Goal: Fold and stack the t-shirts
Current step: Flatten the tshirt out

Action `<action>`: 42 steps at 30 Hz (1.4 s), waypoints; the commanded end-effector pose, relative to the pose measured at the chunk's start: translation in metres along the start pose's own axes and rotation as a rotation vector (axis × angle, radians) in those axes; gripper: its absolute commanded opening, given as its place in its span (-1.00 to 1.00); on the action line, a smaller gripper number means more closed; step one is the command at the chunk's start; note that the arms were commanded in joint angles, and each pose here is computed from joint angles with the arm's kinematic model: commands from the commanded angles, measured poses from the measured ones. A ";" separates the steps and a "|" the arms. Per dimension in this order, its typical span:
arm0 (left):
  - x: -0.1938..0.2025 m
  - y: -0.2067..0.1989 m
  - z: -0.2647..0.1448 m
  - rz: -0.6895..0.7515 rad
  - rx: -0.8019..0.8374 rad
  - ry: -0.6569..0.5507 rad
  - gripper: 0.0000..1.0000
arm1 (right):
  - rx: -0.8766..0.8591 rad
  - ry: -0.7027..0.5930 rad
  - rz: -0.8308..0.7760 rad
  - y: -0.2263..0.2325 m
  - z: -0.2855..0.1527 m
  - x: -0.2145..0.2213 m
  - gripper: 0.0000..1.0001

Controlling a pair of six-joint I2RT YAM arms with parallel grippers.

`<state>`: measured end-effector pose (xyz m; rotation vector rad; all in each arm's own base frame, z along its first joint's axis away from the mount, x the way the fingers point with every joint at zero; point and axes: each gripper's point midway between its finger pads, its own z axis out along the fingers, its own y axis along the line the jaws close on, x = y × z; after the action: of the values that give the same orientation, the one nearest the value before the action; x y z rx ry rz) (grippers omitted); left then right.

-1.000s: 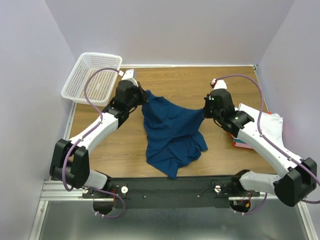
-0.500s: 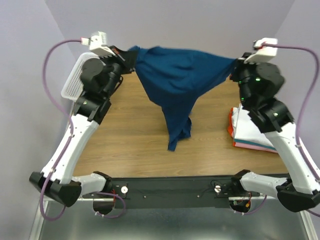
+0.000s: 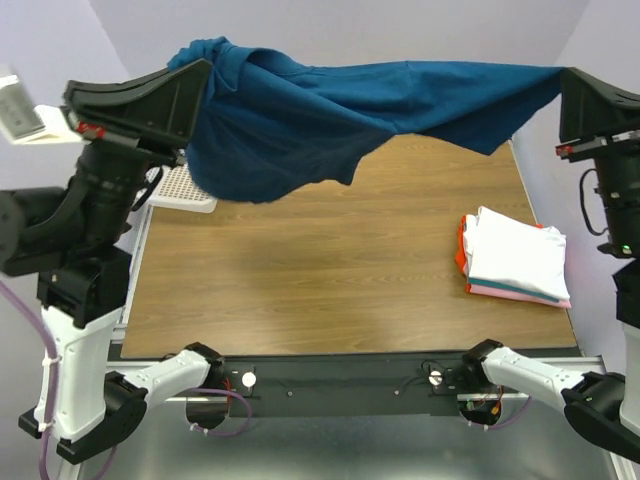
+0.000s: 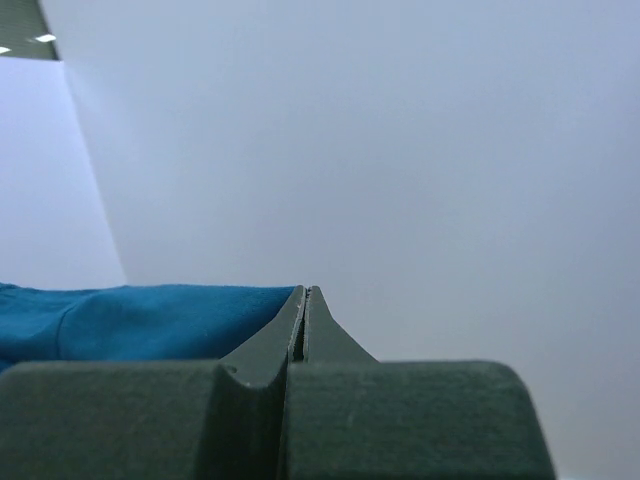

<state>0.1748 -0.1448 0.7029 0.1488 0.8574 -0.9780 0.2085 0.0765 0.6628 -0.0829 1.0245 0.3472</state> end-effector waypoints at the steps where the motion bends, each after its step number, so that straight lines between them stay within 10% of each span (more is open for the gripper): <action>1: -0.018 -0.041 -0.013 0.016 0.169 0.004 -1.00 | -0.143 -0.037 0.018 0.023 -0.010 -0.022 -0.99; 11: -0.012 -0.021 -0.024 0.008 0.073 -0.031 -1.00 | -0.106 -0.018 0.031 0.019 -0.005 -0.016 -0.99; 21: 0.232 0.214 0.002 0.048 -0.688 0.346 -1.00 | 0.440 0.449 -0.282 -0.062 0.069 0.209 -0.99; 22: 0.282 0.245 -0.006 0.067 -0.759 0.438 -0.92 | 0.427 0.508 -0.303 -0.066 0.076 0.242 -0.99; 26: 0.393 0.313 -0.042 0.114 -0.914 0.685 0.86 | 0.449 0.749 -0.242 -0.116 0.076 0.383 -0.99; 31: 0.460 0.344 -0.083 0.125 -0.986 0.870 0.97 | 0.443 0.985 -0.229 -0.140 0.048 0.514 -0.97; 37: 0.470 0.339 -0.113 0.100 -0.996 0.905 0.97 | 0.450 1.020 -0.224 -0.143 0.042 0.534 0.93; 42: 0.467 0.319 -0.142 0.039 -0.964 0.924 0.97 | 0.311 1.041 -0.099 -0.112 0.036 0.534 1.00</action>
<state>0.4821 -0.2082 0.1811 -0.2078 2.1382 -0.2457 0.5319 0.0793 0.1960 0.0192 2.1239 -0.1875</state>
